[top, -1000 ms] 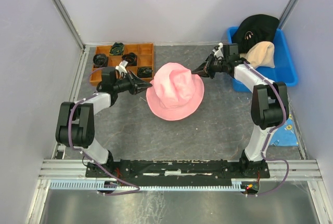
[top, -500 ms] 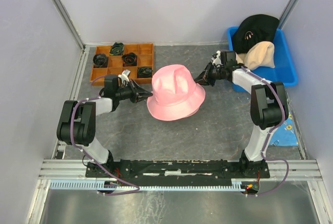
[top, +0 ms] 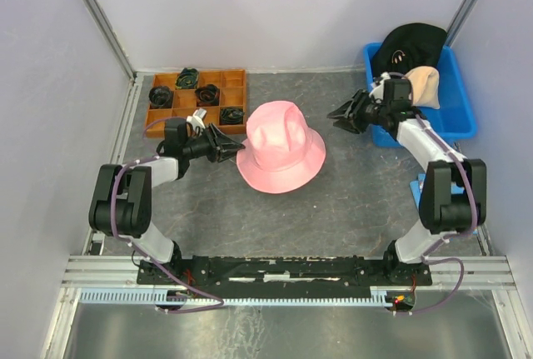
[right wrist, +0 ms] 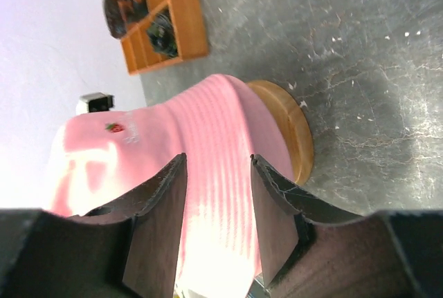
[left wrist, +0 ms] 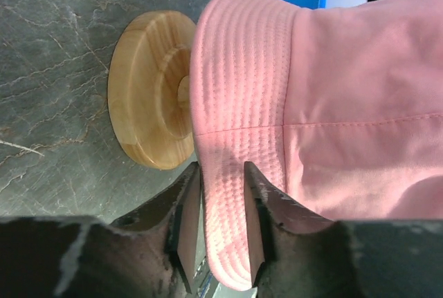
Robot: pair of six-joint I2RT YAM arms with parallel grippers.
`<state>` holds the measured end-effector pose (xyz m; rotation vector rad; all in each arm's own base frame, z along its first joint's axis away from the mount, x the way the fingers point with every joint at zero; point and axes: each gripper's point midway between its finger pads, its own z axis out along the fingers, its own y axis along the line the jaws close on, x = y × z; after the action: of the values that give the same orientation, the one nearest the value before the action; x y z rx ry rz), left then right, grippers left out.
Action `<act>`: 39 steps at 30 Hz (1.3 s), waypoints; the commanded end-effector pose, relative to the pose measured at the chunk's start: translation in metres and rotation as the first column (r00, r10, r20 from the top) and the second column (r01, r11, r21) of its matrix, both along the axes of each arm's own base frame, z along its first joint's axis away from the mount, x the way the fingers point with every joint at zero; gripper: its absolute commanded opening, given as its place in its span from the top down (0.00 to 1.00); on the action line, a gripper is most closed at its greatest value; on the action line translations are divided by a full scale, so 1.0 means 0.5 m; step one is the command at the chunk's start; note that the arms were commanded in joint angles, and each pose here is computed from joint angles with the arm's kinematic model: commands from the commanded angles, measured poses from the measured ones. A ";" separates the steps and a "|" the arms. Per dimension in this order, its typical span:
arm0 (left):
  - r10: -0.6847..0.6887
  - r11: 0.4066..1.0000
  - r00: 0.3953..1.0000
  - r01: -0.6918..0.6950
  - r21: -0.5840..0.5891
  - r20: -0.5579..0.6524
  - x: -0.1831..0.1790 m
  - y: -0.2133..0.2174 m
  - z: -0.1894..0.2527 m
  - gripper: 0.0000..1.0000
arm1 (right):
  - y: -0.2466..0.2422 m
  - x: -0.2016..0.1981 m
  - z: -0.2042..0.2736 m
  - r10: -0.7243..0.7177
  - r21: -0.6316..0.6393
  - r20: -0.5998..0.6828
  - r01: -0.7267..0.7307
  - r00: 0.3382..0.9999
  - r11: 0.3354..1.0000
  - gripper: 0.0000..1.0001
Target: Stack the hats
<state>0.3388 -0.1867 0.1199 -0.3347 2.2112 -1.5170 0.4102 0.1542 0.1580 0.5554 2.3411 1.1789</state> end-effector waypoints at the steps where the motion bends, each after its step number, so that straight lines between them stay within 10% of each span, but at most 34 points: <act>1: -0.025 1.000 0.990 0.026 -0.005 0.141 0.015 -0.002 0.060 0.59 | -0.027 -0.015 0.077 -0.059 0.062 0.077 0.055 0.995 0.997 0.50; 8: -0.028 1.000 0.991 0.029 -0.007 0.133 0.011 -0.002 0.052 0.57 | -0.029 -0.127 0.060 -0.102 0.116 -0.002 0.101 0.995 0.988 0.29; 27: -0.021 1.000 0.994 0.022 -0.015 0.108 0.023 -0.004 0.036 0.64 | 0.005 -0.116 0.028 -0.220 0.477 -0.074 0.228 0.973 0.849 0.30; 39: -0.022 1.000 0.995 0.024 -0.016 0.102 0.024 -0.004 0.029 0.74 | 0.051 -0.142 0.019 -0.152 0.326 -0.065 0.165 0.986 0.931 0.30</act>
<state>0.3432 -0.1869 0.1165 -0.3223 2.1975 -1.5178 0.3372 0.1807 0.1482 1.0047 2.0545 1.6167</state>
